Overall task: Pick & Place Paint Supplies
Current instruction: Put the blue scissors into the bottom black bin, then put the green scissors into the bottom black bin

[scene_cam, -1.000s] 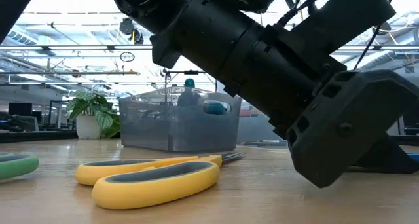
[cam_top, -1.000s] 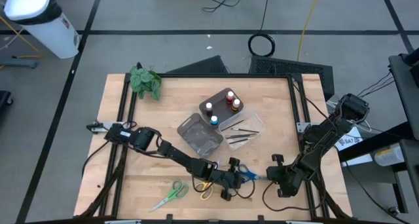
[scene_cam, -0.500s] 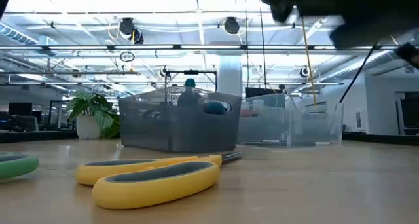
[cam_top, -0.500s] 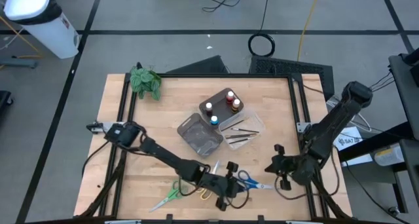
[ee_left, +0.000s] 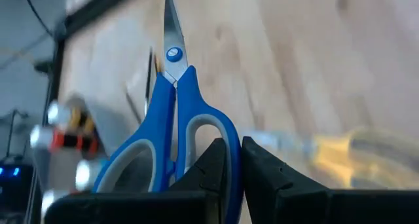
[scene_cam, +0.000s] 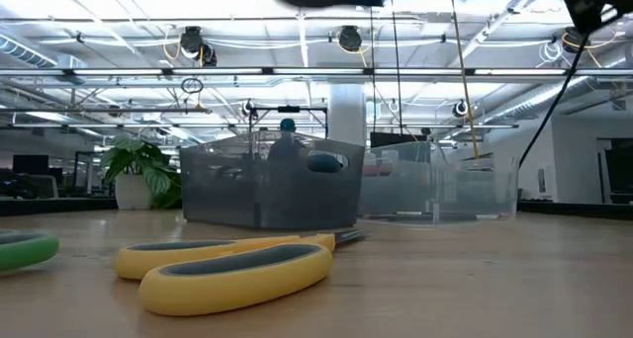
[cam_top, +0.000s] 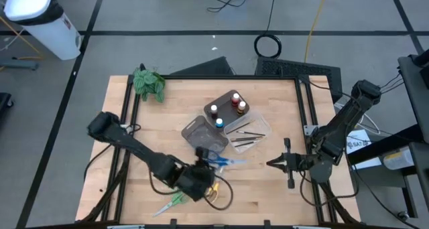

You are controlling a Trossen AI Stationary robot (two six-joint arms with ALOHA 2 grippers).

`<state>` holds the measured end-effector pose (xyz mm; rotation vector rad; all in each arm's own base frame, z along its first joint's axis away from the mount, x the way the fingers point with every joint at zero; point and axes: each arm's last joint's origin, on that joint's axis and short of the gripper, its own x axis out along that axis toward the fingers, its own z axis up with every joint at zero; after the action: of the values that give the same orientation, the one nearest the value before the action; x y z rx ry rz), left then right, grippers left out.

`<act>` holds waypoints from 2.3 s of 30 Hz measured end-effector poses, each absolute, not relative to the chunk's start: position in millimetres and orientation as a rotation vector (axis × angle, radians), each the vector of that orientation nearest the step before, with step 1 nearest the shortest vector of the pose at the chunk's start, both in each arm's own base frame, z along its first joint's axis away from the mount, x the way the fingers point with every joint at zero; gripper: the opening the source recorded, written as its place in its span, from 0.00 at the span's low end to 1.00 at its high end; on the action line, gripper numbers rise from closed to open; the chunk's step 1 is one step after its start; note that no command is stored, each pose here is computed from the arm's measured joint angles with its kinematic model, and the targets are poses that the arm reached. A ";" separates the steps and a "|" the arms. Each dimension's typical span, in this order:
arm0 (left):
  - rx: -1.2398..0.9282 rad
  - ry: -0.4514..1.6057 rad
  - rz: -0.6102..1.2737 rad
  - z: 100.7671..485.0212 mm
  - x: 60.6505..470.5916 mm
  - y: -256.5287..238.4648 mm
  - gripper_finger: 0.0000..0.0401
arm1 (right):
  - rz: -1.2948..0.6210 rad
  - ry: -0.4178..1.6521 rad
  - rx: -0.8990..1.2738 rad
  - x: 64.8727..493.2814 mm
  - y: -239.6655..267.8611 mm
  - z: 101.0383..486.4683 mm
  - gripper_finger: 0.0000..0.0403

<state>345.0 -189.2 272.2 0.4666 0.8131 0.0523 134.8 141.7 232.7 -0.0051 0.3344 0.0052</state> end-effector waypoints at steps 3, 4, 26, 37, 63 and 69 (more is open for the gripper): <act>0.445 0.869 0.053 269.0 321.8 -169.6 0.09 | -0.004 0.310 -0.028 136.8 143.4 234.0 0.00; 0.433 0.872 0.047 269.3 314.1 -162.3 0.09 | -0.001 0.305 -0.033 137.7 144.4 234.0 0.00; 0.396 0.971 -0.108 225.1 276.0 -58.4 0.09 | -0.039 0.211 -0.032 149.9 135.6 216.4 0.00; 0.314 0.949 -0.011 226.7 279.3 -51.7 0.45 | -0.038 0.217 -0.038 149.6 135.5 215.7 0.00; -0.532 0.977 0.124 230.2 224.7 -166.6 0.62 | -0.037 0.224 -0.051 149.5 135.4 214.9 0.00; -0.523 0.941 0.167 185.2 218.6 -194.4 0.62 | -0.035 0.217 -0.058 149.7 135.5 215.8 0.00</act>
<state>218.6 -194.4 185.2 -0.5227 0.9411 0.1672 149.7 135.5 215.8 -0.0582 0.2165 -0.0354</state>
